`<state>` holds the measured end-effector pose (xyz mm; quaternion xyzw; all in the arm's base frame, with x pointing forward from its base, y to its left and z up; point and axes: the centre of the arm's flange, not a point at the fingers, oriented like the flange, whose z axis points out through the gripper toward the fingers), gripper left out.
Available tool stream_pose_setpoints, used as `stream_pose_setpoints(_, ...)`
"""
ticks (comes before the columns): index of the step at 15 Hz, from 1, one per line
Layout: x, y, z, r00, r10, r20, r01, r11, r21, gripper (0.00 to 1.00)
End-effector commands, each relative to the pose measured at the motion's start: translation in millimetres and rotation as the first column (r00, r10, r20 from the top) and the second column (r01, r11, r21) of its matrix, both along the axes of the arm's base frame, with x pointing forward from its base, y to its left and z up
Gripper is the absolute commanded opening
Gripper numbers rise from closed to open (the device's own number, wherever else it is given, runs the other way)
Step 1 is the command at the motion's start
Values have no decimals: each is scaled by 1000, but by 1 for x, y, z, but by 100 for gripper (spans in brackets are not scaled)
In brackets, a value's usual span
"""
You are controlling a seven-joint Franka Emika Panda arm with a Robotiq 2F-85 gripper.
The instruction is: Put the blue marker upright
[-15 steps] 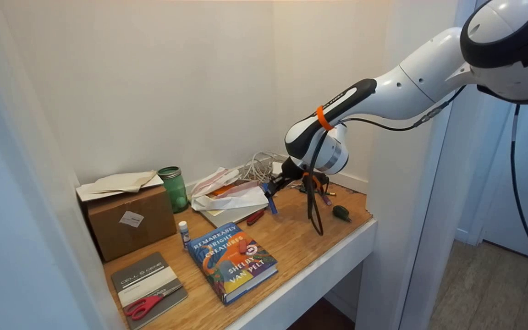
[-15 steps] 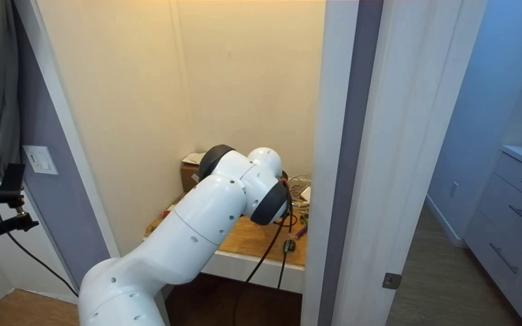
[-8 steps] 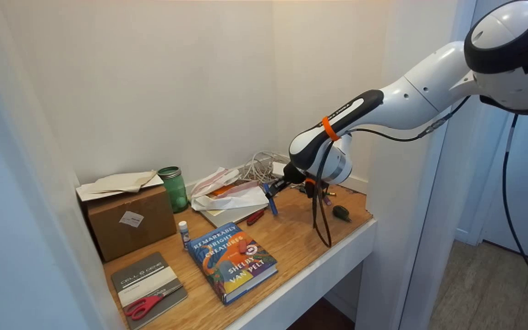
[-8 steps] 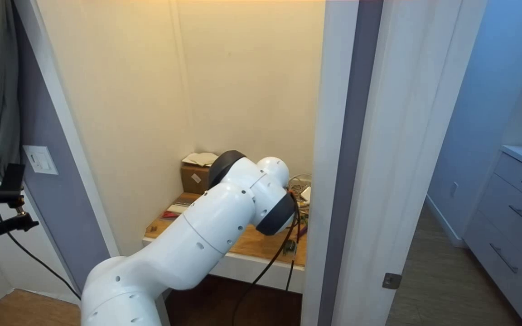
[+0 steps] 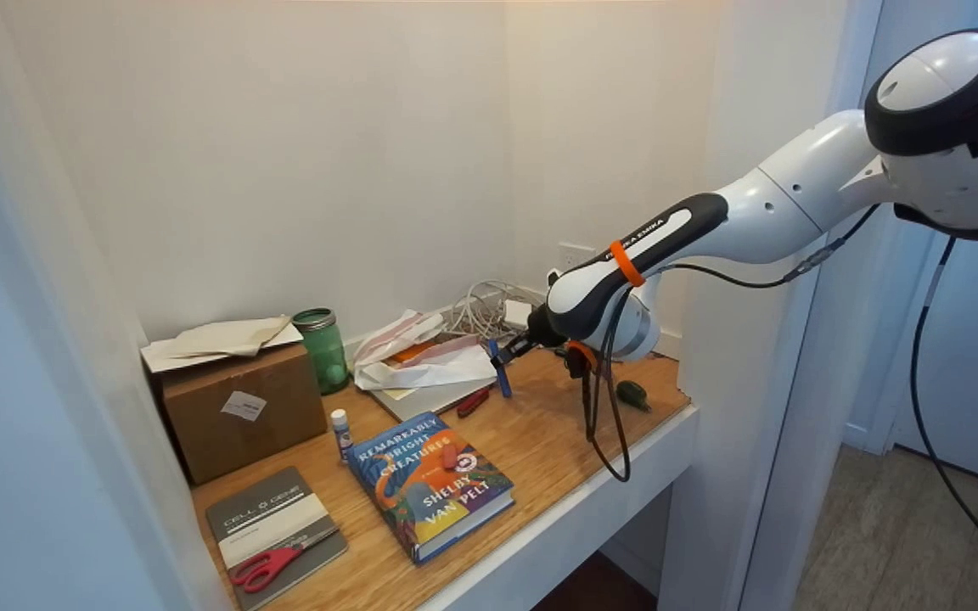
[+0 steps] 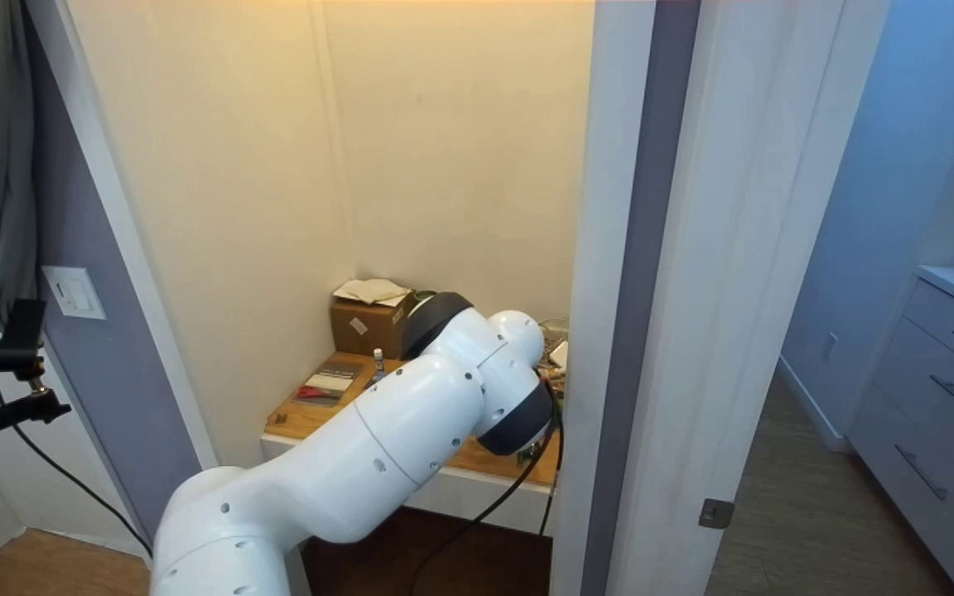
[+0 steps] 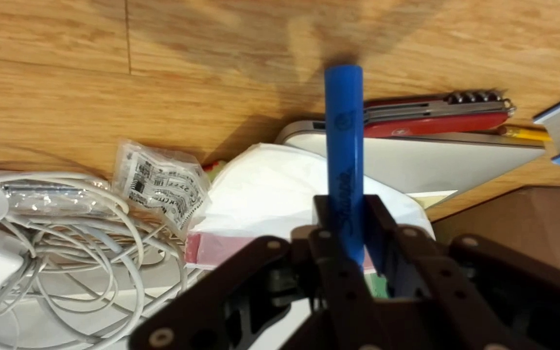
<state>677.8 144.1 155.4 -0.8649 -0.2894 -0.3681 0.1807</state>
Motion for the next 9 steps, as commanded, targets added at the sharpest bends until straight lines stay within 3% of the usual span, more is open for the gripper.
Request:
stream_pose_setpoints(1,-6,0,-8,1000,-3,31,2,999,35,5)
stream_pose_setpoints(9,-10,-1,-23,995,-32,97,26,997,66,5)
